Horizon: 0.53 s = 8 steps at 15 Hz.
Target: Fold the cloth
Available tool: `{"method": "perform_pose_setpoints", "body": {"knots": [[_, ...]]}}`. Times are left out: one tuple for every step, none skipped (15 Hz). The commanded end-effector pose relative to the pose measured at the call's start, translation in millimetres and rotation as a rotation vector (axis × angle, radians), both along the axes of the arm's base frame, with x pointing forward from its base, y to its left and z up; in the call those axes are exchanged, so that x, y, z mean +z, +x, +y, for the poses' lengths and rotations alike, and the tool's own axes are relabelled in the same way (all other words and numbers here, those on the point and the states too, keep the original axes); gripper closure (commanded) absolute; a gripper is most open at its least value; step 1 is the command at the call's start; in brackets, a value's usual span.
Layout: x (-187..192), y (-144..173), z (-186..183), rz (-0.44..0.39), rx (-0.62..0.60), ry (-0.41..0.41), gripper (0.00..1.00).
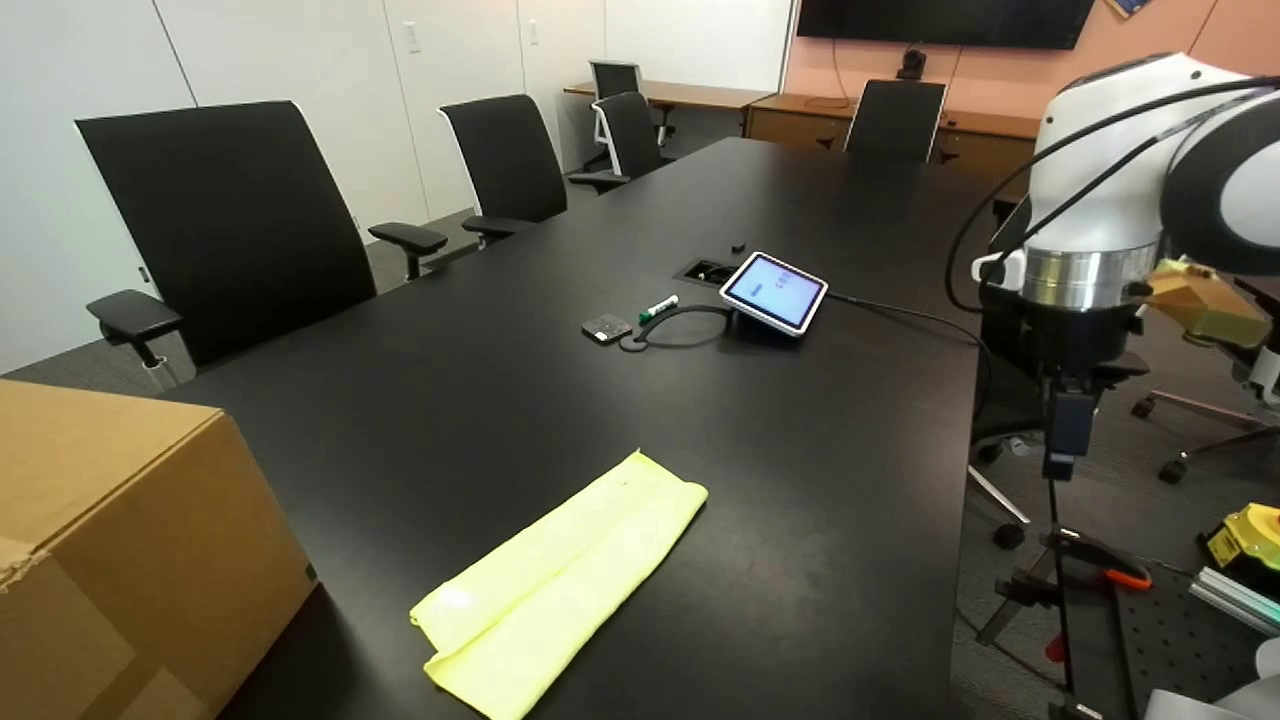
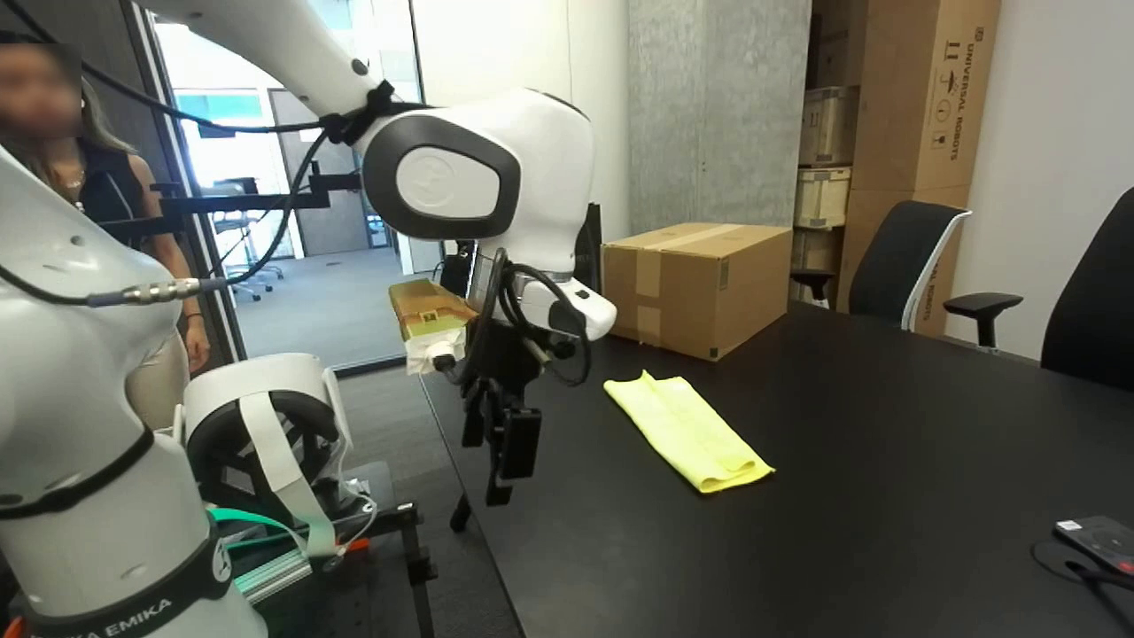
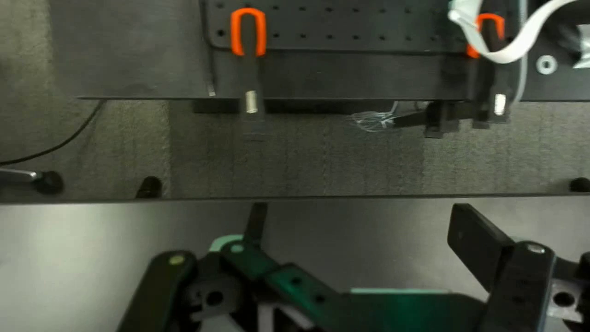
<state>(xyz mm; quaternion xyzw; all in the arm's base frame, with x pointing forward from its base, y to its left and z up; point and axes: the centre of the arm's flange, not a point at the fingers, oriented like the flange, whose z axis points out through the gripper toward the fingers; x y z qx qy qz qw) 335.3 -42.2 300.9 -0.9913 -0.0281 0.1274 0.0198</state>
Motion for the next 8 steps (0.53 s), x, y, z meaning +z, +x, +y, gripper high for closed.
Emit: {"method": "perform_pose_setpoints", "body": {"knots": [[19.5,-33.1,-59.0,-0.132,0.117,-0.082,0.0],[22.3,-31.5,-76.0,-0.18,0.134,-0.08,0.0],[30.3,-28.6,-88.7,-0.226,0.144,-0.08,0.0],[31.2,3.2,-70.5,-0.135,0.1,-0.081,0.0],[36.2,2.7,-83.3,-0.167,0.109,-0.082,0.0],[38.6,1.3,-90.6,-0.182,0.113,-0.08,0.0],[39.9,0.4,-93.1,-0.187,0.115,-0.078,0.0],[40.2,0.6,-93.0,-0.189,0.118,-0.078,0.0]]}}
